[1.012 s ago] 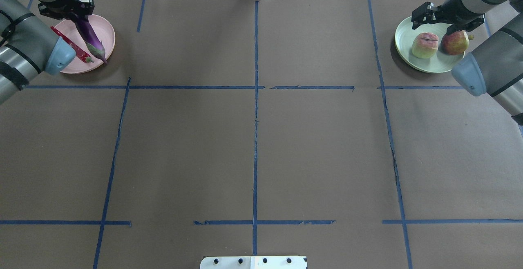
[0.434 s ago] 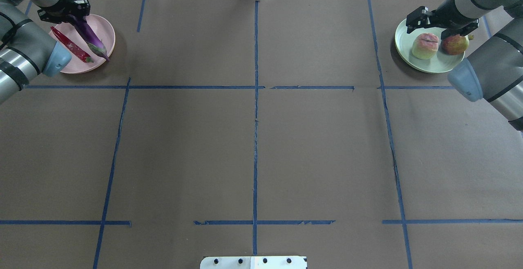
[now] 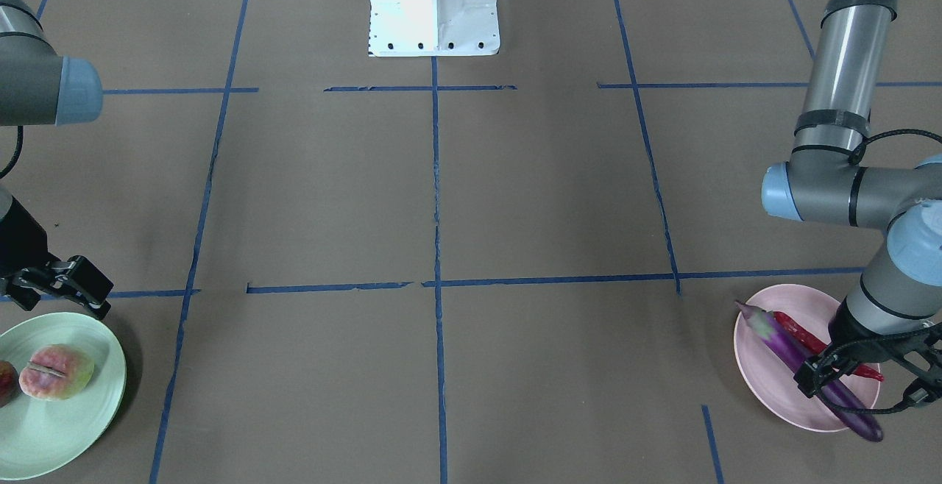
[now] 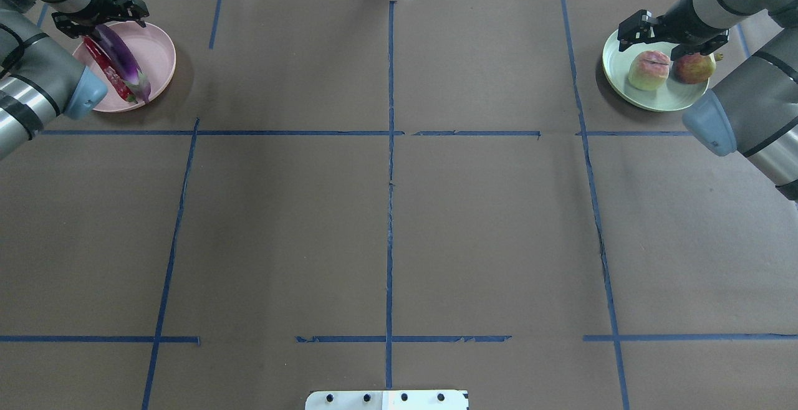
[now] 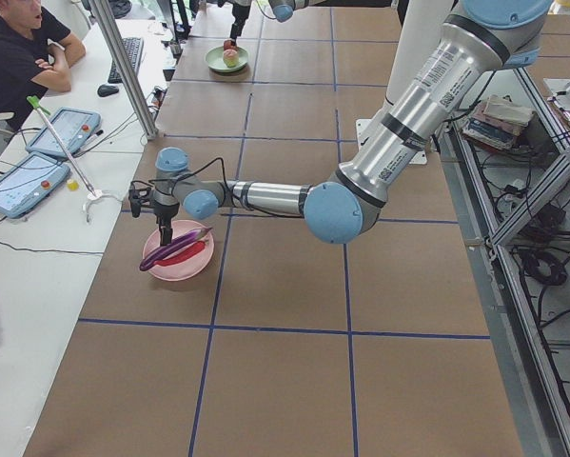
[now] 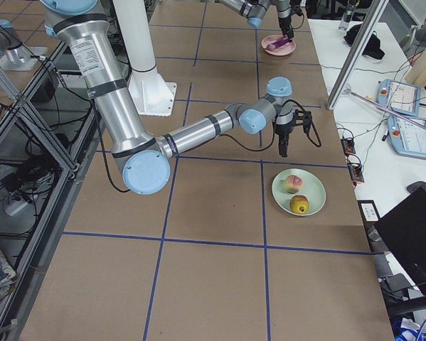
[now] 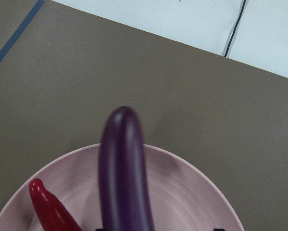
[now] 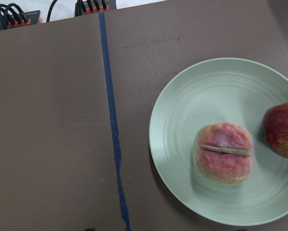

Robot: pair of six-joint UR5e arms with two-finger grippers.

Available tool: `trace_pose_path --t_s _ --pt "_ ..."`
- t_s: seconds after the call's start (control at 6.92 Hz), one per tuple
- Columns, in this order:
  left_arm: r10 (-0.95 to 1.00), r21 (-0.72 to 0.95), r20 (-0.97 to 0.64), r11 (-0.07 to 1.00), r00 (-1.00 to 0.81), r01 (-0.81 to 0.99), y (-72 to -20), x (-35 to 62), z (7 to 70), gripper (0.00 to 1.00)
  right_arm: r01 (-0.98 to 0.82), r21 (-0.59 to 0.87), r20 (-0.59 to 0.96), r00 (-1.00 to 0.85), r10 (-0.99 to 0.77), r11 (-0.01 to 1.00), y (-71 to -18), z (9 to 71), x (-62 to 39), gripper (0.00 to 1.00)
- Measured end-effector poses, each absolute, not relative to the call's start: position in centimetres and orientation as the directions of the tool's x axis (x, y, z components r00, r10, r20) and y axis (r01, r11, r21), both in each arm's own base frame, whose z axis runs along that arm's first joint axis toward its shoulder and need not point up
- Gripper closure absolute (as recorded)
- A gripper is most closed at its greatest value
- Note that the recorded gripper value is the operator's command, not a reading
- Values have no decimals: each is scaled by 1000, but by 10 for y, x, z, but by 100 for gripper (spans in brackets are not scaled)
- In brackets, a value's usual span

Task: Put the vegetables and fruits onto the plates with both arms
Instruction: 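Open both grippers and lift both arms away from the plates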

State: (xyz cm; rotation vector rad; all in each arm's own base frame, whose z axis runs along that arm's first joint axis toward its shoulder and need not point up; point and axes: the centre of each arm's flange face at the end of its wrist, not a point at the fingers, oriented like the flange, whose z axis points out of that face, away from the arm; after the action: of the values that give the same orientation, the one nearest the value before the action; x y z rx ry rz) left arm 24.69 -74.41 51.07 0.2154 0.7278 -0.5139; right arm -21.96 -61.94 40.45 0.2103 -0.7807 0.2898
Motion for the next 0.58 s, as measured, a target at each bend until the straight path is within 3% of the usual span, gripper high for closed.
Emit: trace_pose_path --t_s 0.29,0.58 --pt "-332 -23 -747 879 576 476 -740 199 505 0 -312 41 713 674 191 949 -604 384 -210 0" --pt "-193 67 -792 915 580 397 -692 133 519 0 -276 18 699 691 185 961 -580 379 -169 0"
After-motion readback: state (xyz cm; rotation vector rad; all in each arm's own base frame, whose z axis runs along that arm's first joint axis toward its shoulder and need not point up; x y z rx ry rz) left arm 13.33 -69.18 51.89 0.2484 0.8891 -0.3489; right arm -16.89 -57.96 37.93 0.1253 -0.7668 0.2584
